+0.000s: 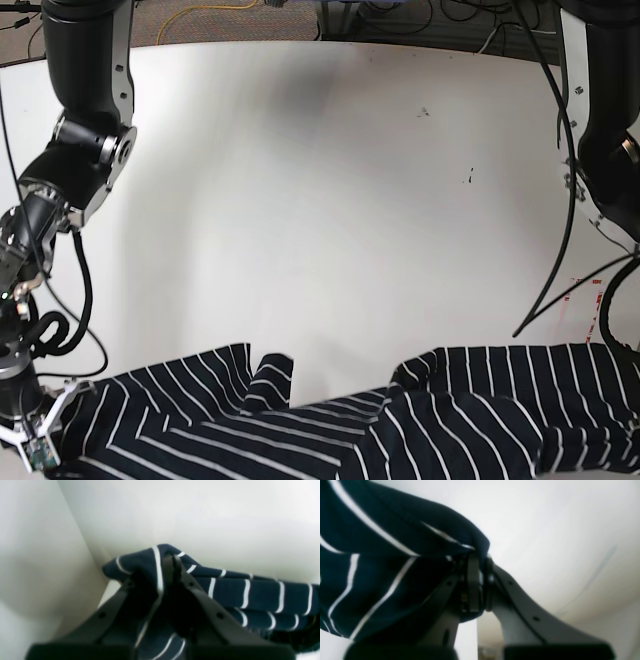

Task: Fold the T-shirt properly
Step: 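Lift the shirt high with both grippers and swing it toward the robot, then lower the shirt onto the table with both grippers, spreading it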

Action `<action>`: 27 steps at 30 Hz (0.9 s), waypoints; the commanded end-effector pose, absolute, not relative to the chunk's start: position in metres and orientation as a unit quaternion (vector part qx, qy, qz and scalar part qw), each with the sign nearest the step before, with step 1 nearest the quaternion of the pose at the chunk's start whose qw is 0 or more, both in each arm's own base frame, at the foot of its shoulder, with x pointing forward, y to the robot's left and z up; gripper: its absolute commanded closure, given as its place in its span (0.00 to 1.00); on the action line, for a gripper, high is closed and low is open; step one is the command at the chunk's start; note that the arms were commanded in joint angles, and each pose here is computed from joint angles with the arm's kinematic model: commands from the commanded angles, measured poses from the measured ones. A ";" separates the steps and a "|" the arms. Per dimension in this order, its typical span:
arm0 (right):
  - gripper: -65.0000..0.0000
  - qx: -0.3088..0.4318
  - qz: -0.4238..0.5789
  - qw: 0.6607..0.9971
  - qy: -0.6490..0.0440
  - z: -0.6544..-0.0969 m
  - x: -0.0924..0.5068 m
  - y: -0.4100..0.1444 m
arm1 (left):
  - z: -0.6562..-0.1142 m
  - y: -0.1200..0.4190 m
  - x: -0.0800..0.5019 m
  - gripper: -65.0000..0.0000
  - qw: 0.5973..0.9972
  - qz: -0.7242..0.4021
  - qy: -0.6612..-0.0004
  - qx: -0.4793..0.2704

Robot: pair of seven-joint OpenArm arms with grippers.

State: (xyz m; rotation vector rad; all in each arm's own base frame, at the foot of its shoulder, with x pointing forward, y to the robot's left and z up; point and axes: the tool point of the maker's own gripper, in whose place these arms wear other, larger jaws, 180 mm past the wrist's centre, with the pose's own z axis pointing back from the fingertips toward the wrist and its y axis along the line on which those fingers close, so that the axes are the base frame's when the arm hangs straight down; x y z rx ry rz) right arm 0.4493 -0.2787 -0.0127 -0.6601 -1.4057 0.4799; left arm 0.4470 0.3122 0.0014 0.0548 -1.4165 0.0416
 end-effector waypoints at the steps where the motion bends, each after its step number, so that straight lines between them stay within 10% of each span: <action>1: 1.00 -0.312 0.207 0.680 -0.630 -0.016 0.433 -0.282 | 0.002 0.309 0.437 1.00 0.750 0.009 -0.660 0.036; 27: 1.00 -0.161 0.127 0.859 -0.470 -0.286 0.296 -0.270 | -0.243 0.335 0.317 1.00 0.899 0.062 -0.433 -0.004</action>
